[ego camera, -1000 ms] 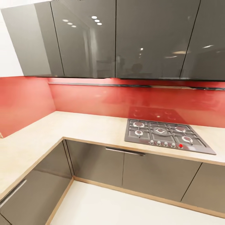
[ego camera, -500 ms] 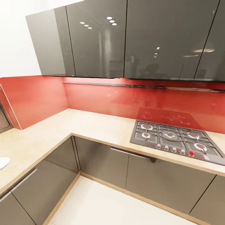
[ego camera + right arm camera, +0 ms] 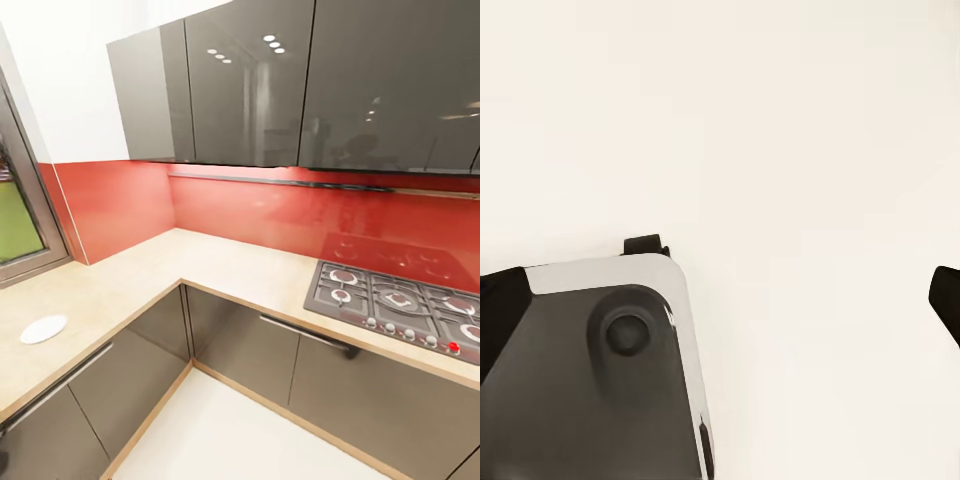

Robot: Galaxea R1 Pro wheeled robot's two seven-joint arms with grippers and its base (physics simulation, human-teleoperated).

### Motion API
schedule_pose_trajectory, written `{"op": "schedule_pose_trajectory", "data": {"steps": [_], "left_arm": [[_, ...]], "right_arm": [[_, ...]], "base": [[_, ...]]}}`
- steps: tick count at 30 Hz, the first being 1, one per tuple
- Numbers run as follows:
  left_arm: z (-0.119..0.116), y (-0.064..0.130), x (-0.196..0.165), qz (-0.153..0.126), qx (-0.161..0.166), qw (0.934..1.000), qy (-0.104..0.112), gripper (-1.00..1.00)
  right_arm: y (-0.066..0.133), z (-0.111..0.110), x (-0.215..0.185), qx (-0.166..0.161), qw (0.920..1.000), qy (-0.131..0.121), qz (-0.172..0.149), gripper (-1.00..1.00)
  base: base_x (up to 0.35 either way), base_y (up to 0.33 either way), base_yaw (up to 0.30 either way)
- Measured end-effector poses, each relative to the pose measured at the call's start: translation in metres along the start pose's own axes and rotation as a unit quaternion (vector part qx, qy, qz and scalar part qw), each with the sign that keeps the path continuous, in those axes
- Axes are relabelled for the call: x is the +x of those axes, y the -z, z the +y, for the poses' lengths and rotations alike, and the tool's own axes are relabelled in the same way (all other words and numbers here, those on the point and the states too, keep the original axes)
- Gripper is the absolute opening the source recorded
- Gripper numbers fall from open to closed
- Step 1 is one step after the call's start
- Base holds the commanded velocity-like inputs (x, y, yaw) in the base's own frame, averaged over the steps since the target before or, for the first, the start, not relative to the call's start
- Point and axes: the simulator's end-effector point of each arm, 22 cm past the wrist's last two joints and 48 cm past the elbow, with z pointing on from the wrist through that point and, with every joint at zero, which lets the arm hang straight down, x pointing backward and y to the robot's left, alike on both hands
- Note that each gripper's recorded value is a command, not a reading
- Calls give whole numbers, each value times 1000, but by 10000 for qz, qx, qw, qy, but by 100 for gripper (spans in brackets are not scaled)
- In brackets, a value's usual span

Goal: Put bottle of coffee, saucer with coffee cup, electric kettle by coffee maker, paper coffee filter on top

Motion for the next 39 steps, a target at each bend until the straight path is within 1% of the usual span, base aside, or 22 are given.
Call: {"op": "schedule_pose_trajectory", "data": {"steps": [39], "left_arm": [[0,0,0,0,1,10000,0,100]], "right_arm": [[0,0,1,0,10000,1,7,100]], "base": [[0,0,276]]}}
